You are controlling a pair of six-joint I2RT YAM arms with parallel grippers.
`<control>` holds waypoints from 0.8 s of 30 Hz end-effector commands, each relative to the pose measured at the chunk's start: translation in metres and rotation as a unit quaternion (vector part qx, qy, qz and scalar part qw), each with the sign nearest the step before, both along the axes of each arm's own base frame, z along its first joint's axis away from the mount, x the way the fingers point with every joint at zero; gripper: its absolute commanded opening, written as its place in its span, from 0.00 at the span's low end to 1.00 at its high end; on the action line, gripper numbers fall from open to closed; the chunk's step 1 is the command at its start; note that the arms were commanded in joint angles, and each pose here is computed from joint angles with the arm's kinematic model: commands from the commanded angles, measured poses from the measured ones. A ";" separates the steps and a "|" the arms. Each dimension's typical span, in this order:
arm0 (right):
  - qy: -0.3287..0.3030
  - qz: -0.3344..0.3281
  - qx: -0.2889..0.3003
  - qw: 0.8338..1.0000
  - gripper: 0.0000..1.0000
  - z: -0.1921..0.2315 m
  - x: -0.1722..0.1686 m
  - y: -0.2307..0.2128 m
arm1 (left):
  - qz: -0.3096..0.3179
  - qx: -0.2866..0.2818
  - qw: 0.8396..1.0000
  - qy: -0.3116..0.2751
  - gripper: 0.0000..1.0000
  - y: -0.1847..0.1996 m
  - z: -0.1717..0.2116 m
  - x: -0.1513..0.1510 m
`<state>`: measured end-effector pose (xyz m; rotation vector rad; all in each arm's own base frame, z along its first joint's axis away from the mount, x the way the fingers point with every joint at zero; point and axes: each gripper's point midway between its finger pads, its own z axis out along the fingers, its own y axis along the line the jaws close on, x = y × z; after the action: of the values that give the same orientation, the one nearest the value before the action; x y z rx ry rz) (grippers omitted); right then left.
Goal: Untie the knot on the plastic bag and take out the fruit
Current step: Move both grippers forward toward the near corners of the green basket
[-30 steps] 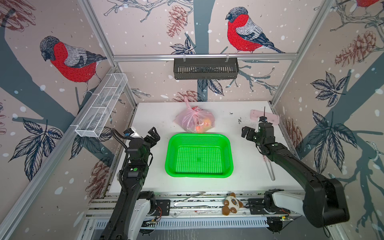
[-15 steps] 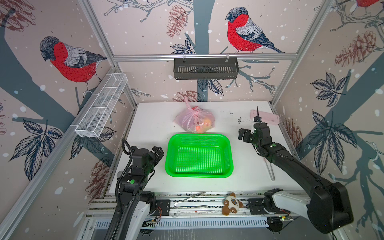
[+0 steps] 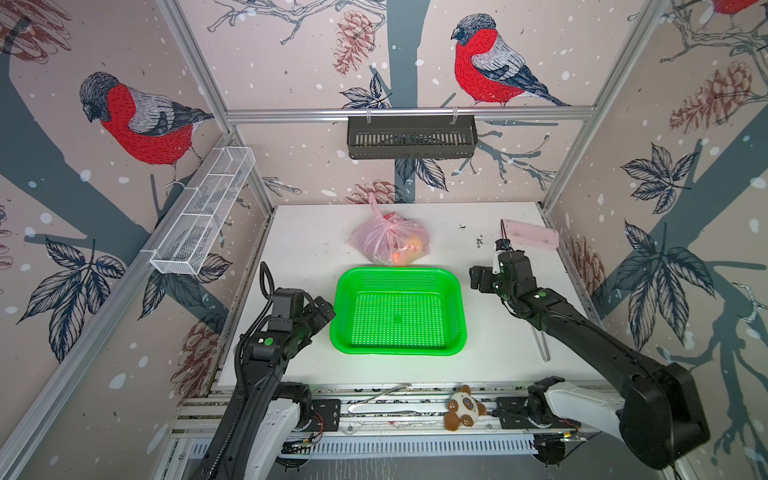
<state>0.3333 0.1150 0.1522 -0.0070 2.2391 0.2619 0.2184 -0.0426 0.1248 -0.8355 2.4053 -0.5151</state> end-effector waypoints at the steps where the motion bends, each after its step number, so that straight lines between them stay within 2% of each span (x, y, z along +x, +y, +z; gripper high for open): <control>1: 0.012 -0.005 0.024 1.000 0.86 -0.002 -0.009 0.004 | -0.067 -0.012 0.998 -0.014 0.96 -0.018 0.002 0.008; 7: 0.031 -0.006 0.049 0.998 0.82 -0.008 -0.018 0.012 | -0.093 -0.027 0.995 -0.006 0.91 -0.030 -0.008 0.011; 13: 0.044 -0.007 0.058 0.997 0.81 -0.018 -0.022 0.017 | -0.127 -0.006 0.992 0.010 0.87 -0.047 -0.017 0.019; 16: 0.048 -0.008 0.060 0.997 0.80 -0.020 -0.023 0.019 | -0.144 0.006 0.989 0.022 0.80 -0.057 -0.025 0.024; 18: 0.048 -0.008 0.064 0.997 0.79 -0.019 -0.023 0.020 | -0.151 0.009 0.988 0.026 0.71 -0.063 -0.029 0.027; 22: 0.051 -0.012 0.066 0.996 0.78 -0.020 -0.024 0.020 | -0.162 0.008 0.986 0.031 0.47 -0.075 -0.038 0.031; 24: 0.053 -0.018 0.065 0.996 0.77 -0.022 -0.025 0.018 | -0.167 0.006 0.985 0.031 0.40 -0.082 -0.040 0.031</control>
<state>0.3097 0.1345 0.1324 0.0957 2.3141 0.3996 0.2379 -0.1170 0.0796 -0.4539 2.6702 -0.5887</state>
